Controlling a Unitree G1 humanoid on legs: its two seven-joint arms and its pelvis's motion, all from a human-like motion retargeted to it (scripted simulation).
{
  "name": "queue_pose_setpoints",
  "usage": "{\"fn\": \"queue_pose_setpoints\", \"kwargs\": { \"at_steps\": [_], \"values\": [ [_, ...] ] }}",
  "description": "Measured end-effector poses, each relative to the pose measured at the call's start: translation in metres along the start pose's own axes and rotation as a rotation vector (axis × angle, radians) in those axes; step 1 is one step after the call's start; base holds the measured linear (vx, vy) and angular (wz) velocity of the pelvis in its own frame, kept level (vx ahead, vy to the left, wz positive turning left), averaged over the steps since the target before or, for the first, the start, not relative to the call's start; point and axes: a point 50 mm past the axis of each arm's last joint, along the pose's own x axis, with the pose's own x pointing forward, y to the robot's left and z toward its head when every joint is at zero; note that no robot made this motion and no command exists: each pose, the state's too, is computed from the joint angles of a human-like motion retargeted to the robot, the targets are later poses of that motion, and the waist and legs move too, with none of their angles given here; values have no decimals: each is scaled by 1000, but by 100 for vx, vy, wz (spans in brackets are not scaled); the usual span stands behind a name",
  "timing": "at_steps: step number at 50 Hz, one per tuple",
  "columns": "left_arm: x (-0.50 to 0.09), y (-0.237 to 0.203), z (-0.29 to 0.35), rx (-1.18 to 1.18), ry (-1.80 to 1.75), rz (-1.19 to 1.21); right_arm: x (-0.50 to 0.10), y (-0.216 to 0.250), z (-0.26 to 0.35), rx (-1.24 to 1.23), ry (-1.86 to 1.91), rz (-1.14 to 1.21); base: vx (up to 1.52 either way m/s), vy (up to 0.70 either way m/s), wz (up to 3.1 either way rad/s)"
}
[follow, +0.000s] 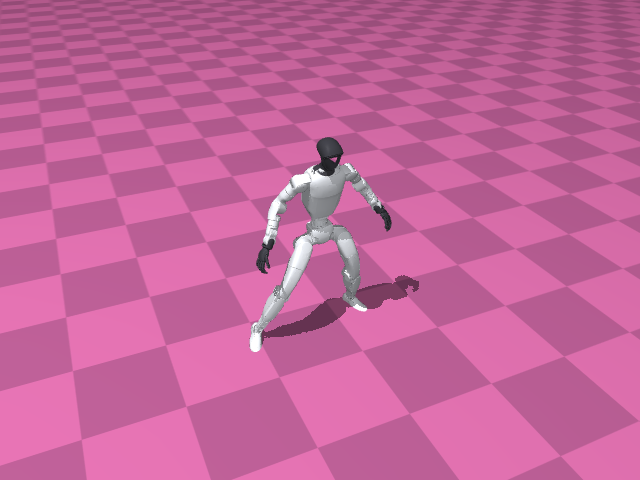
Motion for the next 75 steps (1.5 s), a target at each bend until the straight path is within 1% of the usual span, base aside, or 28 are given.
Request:
{"fn": "queue_pose_setpoints", "kwargs": {
  "at_steps": [5,10,13,15,20,23,27,34,37,40,43,46,51,55,62,65,70,75],
  "values": [
    [10,56,60,19,-188,215,-5,31,-2,-162,-30,88,-20,53,48],
    [3,107,111,-62,-365,357,-7,38,5,-244,-94,113,-15,33,25],
    [-2,120,131,-116,-431,391,-7,32,1,-234,-82,88,-8,29,48],
    [-3,121,141,-137,-461,390,-6,26,-5,-212,-52,65,-4,28,45],
    [0,94,144,-164,-471,311,-4,4,-22,-145,47,10,1,25,-4],
    [3,64,128,-194,-424,239,0,-8,-19,-143,68,-14,6,20,-36],
    [5,16,100,-218,-328,130,5,-19,-5,-218,41,-33,7,12,-36],
    [-12,-61,41,-80,-158,-119,8,-15,32,-436,-90,56,-4,2,-33],
    [-26,-82,13,-6,-102,-204,6,-14,53,-475,-195,65,-1,2,-1],
    [-34,-94,-7,31,-44,-265,3,-15,75,-459,-277,69,-6,14,9],
    [-31,-97,-7,6,-9,-283,4,-24,89,-407,-299,52,-16,37,98],
    [-26,-92,-5,-62,22,-254,4,-27,84,-375,-273,37,-9,26,75],
    [-17,-77,5,-183,18,-170,6,-26,57,-392,-181,36,-2,27,36],
    [-12,-70,11,-219,8,-139,6,-22,34,-402,-104,58,5,30,-9],
    [-13,-71,0,-191,55,-147,-4,-13,-26,-231,84,19,19,23,-56],
    [-12,-62,-2,-183,54,-110,-7,0,-39,-181,132,15,9,33,-60],
    [0,-39,26,-128,-47,-45,-2,21,-27,-206,113,45,-7,51,58],
    [7,-13,57,-85,-160,39,-1,42,-3,-305,-2,108,-12,40,53]
  ]
}}
